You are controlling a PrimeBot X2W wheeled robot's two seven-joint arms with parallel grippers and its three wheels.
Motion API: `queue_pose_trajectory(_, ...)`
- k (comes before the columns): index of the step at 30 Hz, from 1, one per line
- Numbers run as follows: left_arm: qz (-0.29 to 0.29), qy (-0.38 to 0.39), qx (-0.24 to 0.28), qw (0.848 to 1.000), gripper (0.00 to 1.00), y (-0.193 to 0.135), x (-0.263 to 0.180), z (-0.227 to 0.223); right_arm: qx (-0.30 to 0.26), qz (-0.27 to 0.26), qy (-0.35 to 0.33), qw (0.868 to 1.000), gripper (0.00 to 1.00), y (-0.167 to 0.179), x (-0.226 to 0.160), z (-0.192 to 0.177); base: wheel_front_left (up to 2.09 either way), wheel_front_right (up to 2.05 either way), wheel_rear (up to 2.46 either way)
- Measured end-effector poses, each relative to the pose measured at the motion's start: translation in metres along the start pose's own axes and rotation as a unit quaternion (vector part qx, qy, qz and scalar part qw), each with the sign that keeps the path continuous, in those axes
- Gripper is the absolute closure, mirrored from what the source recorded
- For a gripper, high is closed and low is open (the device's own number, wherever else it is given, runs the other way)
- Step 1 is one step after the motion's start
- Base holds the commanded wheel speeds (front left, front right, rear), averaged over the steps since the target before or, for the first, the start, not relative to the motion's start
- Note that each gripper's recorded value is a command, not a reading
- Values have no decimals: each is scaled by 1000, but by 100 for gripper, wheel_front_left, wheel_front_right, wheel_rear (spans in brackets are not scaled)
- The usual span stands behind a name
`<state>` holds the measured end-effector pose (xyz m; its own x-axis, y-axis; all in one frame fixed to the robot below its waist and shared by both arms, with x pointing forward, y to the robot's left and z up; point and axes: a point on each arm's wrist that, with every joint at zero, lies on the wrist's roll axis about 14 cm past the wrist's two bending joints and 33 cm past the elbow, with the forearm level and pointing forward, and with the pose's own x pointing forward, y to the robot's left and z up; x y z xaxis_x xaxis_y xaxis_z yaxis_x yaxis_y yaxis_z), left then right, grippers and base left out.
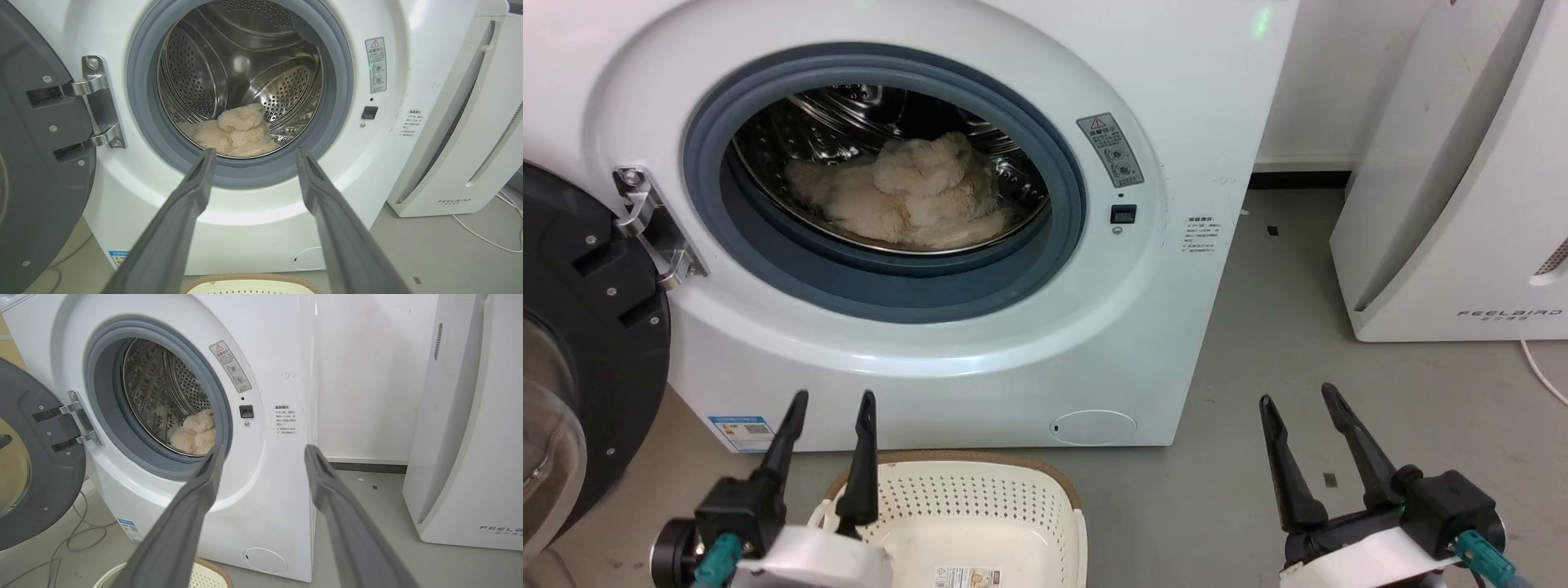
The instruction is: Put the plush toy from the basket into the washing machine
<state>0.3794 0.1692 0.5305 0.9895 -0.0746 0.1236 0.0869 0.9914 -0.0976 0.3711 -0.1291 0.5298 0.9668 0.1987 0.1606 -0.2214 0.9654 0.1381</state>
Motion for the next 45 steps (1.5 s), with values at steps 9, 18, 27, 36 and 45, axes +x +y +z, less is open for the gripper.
queue_pose_trajectory(9,-7,25,17,1000,0,-9,-20,-17,5,2,1,1000,0,3,-5,0,0,0,0)
queue_pose_trajectory(18,-1,23,17,1000,100,-7,-19,-16,6,1,4,1000,100,3,-6,-2,0,0,0)
queue_pose_trajectory(27,1,25,18,1000,100,-7,-18,-16,4,0,8,1000,100,2,-5,-3,0,0,0)
queue_pose_trajectory(36,4,27,23,999,100,-5,-17,-15,-5,-1,14,1000,100,0,-5,-3,0,0,0)
queue_pose_trajectory(45,4,29,26,999,100,-6,-17,-14,-11,-3,19,1000,100,-2,-5,-3,0,0,0)
